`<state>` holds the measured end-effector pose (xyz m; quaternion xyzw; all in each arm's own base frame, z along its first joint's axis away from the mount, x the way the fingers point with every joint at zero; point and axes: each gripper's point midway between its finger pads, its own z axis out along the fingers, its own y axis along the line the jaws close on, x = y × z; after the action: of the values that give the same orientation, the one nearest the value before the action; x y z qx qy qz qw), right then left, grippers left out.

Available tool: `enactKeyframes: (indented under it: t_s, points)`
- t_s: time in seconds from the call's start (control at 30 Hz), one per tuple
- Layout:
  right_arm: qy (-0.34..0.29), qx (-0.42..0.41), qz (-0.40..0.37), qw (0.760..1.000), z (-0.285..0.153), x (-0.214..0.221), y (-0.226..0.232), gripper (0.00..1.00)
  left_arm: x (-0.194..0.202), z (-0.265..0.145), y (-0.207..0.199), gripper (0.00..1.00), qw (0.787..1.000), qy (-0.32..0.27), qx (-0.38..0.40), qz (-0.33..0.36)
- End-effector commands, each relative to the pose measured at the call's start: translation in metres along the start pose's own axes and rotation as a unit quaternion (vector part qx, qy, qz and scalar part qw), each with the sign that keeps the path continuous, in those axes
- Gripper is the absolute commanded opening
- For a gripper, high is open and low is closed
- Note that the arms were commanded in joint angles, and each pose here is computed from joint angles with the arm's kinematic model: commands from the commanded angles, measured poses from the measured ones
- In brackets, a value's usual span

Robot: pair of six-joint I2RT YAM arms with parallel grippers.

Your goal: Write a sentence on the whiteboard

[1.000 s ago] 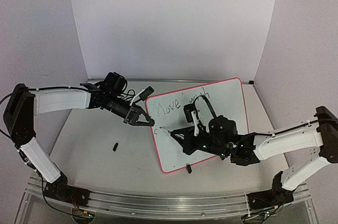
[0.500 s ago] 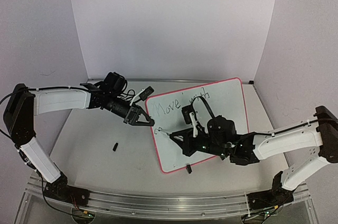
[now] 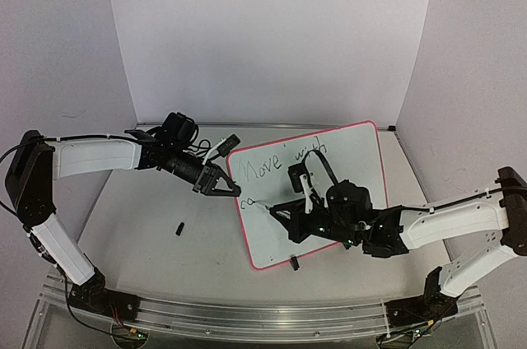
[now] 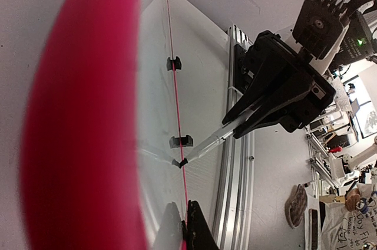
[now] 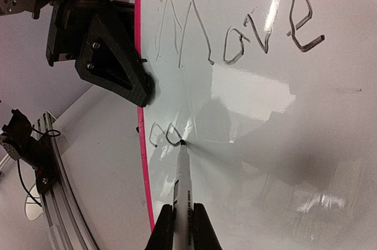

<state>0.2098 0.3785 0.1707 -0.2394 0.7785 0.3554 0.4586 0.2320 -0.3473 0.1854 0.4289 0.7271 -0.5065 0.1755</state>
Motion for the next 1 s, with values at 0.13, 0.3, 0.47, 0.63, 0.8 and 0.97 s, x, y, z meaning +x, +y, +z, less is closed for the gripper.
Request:
enactKeyframes:
  t_s: [0.13, 0.3, 0.47, 0.63, 0.8, 0.97]
  points:
    - [-0.015, 0.006, -0.006, 1.000, 0.005, -0.015, 0.002, 0.00, -0.008, 0.000, -0.018, 0.00, 0.999, 0.004, 0.005, 0.050]
    - [-0.035, -0.012, -0.004, 0.999, -0.008, -0.025, 0.008, 0.00, -0.008, 0.001, -0.018, 0.00, 0.999, 0.004, 0.006, 0.049]
    - [-0.049, -0.012, 0.000, 0.999, -0.015, -0.029, 0.006, 0.00, -0.008, 0.000, -0.019, 0.00, 0.999, 0.003, 0.006, 0.050]
    - [-0.042, -0.003, 0.000, 0.999, -0.008, -0.025, 0.004, 0.00, -0.008, 0.000, -0.019, 0.00, 0.999, 0.004, 0.005, 0.051]
    - [-0.037, 0.007, -0.001, 0.999, -0.002, -0.024, 0.002, 0.00, -0.008, 0.000, -0.019, 0.00, 0.999, 0.003, 0.005, 0.051]
    - [-0.033, 0.016, -0.006, 0.999, 0.004, -0.023, 0.000, 0.00, -0.008, 0.000, -0.019, 0.00, 0.999, 0.003, 0.005, 0.051]
